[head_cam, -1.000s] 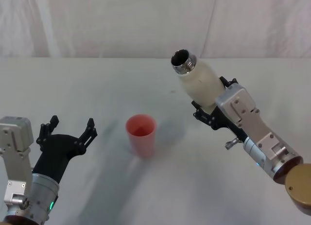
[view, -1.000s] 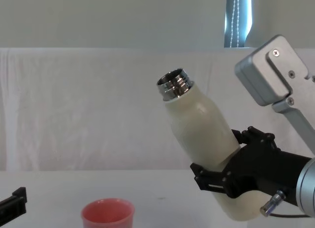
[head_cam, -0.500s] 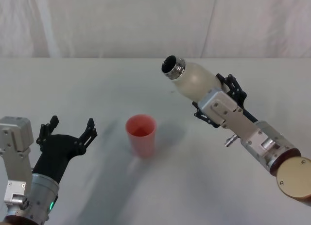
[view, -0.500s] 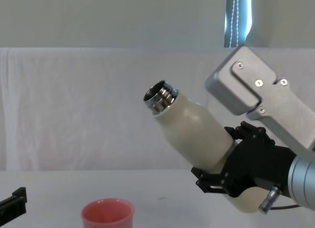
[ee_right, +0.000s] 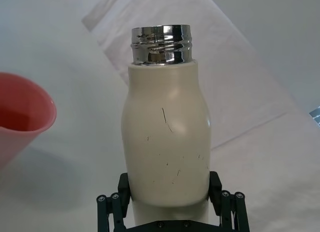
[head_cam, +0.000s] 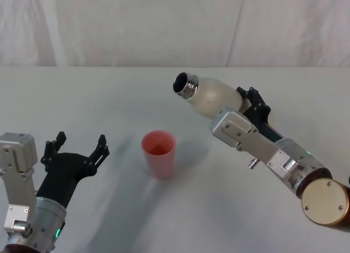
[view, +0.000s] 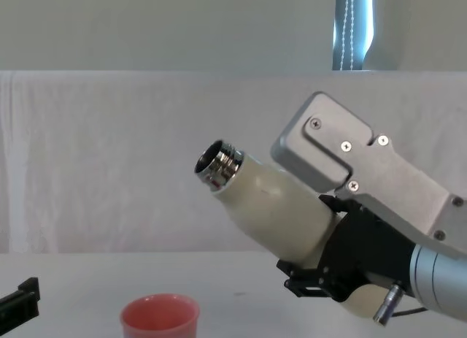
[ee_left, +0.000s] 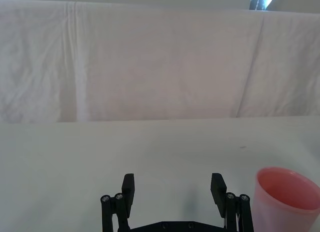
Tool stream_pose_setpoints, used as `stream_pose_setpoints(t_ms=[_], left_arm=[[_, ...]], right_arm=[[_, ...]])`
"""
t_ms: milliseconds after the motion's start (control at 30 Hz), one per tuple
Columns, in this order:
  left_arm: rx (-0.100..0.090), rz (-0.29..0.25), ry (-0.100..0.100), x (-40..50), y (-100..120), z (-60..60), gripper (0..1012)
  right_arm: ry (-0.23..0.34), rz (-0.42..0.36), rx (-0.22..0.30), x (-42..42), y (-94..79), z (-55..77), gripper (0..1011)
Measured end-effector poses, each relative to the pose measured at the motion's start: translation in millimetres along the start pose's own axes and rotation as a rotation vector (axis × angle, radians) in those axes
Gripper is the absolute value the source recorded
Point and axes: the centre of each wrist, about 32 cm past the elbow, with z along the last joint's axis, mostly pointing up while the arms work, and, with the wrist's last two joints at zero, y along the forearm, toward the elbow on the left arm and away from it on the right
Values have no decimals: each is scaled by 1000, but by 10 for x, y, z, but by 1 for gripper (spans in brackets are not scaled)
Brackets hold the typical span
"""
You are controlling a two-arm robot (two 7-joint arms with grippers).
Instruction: Grasp the thermos with one hand and pour water into the cup lid.
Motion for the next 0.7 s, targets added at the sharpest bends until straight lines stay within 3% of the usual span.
stream_pose_setpoints(t_ms=[700], left_arm=[[0, 0, 0, 0, 0, 0, 1001]], right_arm=[[-139, 28, -54, -36, 45, 36, 959]])
